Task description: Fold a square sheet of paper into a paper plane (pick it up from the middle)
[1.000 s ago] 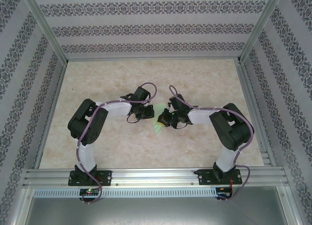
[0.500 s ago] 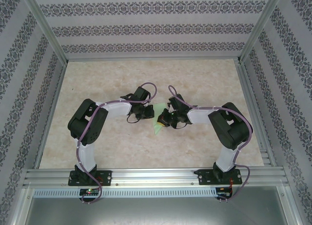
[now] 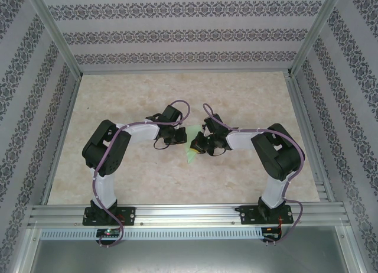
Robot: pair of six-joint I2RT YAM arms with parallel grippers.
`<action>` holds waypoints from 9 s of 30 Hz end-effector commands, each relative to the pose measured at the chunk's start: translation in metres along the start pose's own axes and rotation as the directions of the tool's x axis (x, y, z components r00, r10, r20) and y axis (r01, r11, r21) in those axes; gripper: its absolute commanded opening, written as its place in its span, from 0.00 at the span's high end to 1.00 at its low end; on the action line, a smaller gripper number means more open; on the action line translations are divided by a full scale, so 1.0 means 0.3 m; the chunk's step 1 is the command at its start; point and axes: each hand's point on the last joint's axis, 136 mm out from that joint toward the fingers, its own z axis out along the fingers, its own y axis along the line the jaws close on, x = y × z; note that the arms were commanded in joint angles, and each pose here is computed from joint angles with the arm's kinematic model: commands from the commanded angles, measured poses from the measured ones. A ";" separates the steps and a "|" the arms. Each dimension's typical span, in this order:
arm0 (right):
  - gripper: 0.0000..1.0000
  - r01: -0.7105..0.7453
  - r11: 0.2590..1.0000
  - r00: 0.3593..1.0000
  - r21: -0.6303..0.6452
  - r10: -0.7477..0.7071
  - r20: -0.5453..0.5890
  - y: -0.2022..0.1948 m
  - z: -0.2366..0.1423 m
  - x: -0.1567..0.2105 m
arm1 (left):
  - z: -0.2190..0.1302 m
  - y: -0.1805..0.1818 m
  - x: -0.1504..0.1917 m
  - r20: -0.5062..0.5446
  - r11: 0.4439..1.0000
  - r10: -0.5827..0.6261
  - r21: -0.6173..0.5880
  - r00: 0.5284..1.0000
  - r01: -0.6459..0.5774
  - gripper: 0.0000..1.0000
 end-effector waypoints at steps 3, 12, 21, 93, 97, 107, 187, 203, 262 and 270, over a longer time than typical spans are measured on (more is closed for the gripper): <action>1.00 0.025 0.999 1.000 0.023 -0.025 0.004 -0.006 0.010 -0.007 | 0.016 0.013 0.015 -0.039 1.000 0.006 -0.005 0.999 -0.006 0.89; 1.00 0.027 1.000 1.000 0.016 -0.027 0.000 -0.004 0.019 -0.008 | 0.015 0.011 0.016 -0.041 1.000 0.007 -0.001 0.999 -0.007 0.89; 1.00 0.035 0.999 0.999 0.002 -0.035 0.000 0.004 0.024 -0.011 | 0.015 0.009 0.016 -0.043 1.000 0.007 0.001 0.999 -0.007 0.90; 1.00 -0.031 0.992 0.999 0.123 0.035 -0.028 -0.165 0.039 0.030 | -0.004 -0.074 0.100 -0.072 0.991 -0.037 0.126 0.997 0.046 0.98; 1.00 -0.024 0.994 0.999 0.108 0.027 -0.027 -0.151 0.037 0.027 | 0.008 -0.062 0.104 -0.077 0.992 -0.042 0.111 0.996 0.051 0.98; 1.00 0.045 0.999 0.999 0.020 -0.045 0.024 -0.062 -0.019 -0.008 | 0.028 0.028 0.148 -0.106 0.999 -0.053 -0.016 0.993 0.051 1.00; 0.99 0.258 0.966 0.961 -0.020 -0.259 -0.099 0.026 0.006 0.183 | 0.033 0.110 0.178 -0.107 0.987 -0.049 -0.157 0.993 0.032 1.00; 0.99 0.271 0.963 0.962 -0.017 -0.270 0.041 0.063 -0.129 0.085 | 0.031 0.099 0.167 -0.104 0.989 -0.031 -0.147 0.994 0.015 1.00; 1.00 0.156 0.988 0.988 0.010 -0.156 0.001 0.056 0.023 0.029 | -0.061 -0.052 0.267 -0.086 0.992 -0.040 0.113 0.995 0.049 0.96; 0.98 0.235 0.972 0.969 0.014 -0.236 0.075 0.056 -0.064 -0.024 | -0.048 0.042 0.294 -0.087 0.997 -0.079 -0.012 0.993 0.078 0.99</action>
